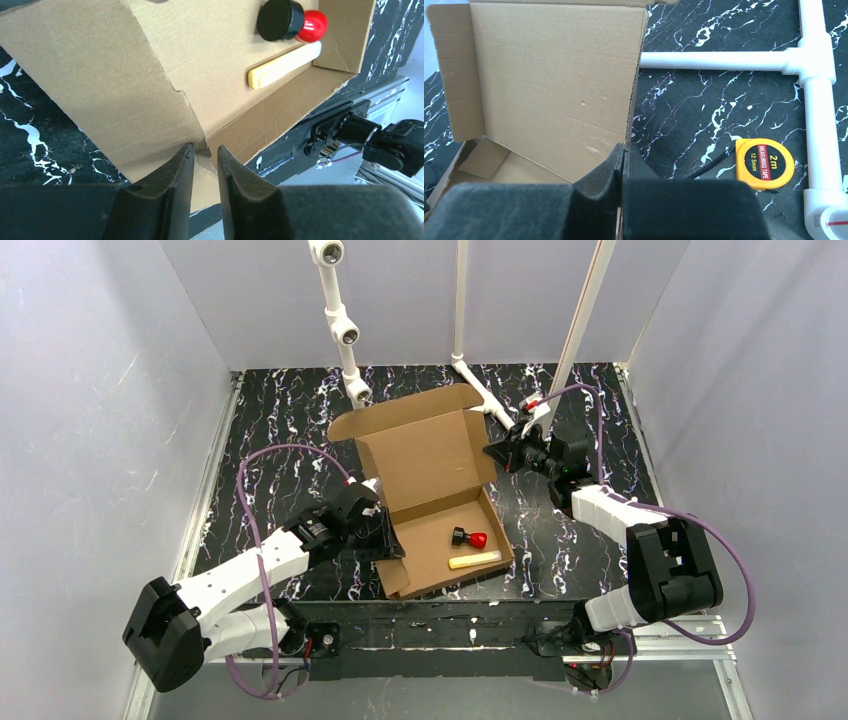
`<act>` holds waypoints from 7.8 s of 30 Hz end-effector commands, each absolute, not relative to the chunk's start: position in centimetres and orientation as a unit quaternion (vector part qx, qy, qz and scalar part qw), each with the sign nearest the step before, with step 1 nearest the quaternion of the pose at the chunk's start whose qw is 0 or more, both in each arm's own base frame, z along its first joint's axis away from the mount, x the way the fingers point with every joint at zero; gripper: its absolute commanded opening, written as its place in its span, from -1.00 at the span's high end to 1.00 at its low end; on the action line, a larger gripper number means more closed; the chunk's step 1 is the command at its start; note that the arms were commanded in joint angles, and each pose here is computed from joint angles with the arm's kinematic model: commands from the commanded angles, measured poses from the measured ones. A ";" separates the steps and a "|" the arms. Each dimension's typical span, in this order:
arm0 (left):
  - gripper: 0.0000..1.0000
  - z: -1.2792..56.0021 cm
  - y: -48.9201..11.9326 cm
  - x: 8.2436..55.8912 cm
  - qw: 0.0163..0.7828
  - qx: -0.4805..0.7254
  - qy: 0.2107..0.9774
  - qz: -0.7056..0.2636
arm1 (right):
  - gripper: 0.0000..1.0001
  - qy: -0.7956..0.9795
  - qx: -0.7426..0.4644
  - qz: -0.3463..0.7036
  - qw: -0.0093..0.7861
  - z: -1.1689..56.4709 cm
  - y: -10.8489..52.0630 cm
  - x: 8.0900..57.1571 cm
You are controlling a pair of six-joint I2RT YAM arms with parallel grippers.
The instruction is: Fold the paper box
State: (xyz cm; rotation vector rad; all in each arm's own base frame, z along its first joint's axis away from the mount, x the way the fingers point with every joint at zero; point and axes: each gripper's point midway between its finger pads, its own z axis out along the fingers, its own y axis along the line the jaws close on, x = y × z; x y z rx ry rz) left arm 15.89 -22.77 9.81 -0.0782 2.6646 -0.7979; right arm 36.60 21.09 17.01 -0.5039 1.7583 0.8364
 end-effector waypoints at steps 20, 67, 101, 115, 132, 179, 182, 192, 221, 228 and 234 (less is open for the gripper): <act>-0.07 13.6 -19.9 16.3 0.283 0.015 0.918 -0.277 | 0.97 0.726 -0.222 0.366 0.538 17.8 21.3 35.9; 1.00 13.5 -18.9 15.2 0.221 -0.085 0.940 -0.247 | 0.97 0.729 -0.212 0.357 0.545 18.0 20.7 36.1; 0.09 10.8 -22.3 16.1 0.173 -0.028 0.950 -0.259 | 0.97 0.726 -0.230 0.370 0.532 17.9 21.2 35.5; -0.09 10.8 -22.2 17.0 0.212 -0.027 0.937 -0.275 | 0.78 0.725 -0.237 0.371 0.529 18.0 21.2 35.3; -0.06 11.4 -22.5 17.5 0.276 -0.035 0.896 -0.346 | 0.81 0.726 -0.239 0.377 0.523 17.7 21.4 35.2; 0.46 9.2 -20.1 16.6 0.259 -0.109 0.899 -0.336 | 0.84 0.733 -0.240 0.376 0.513 17.1 21.5 35.4; 0.45 9.2 -19.9 16.6 0.242 -0.115 0.911 -0.313 | 0.84 0.733 -0.241 0.376 0.513 17.1 21.5 35.4; 0.45 8.9 -19.6 16.1 0.173 -0.123 0.947 -0.240 | 0.84 0.732 -0.241 0.377 0.514 17.2 21.5 35.5; 0.47 12.0 -23.2 17.5 0.165 -0.109 0.930 -0.310 | 0.85 0.734 -0.243 0.380 0.508 17.0 21.7 35.5; 0.47 10.3 -23.8 16.8 0.125 -0.107 0.941 -0.297 | 0.85 0.734 -0.243 0.379 0.509 17.0 21.7 35.5; 0.47 10.1 -24.0 17.0 0.125 -0.101 0.943 -0.293 | 0.85 0.733 -0.243 0.380 0.508 17.0 21.7 35.5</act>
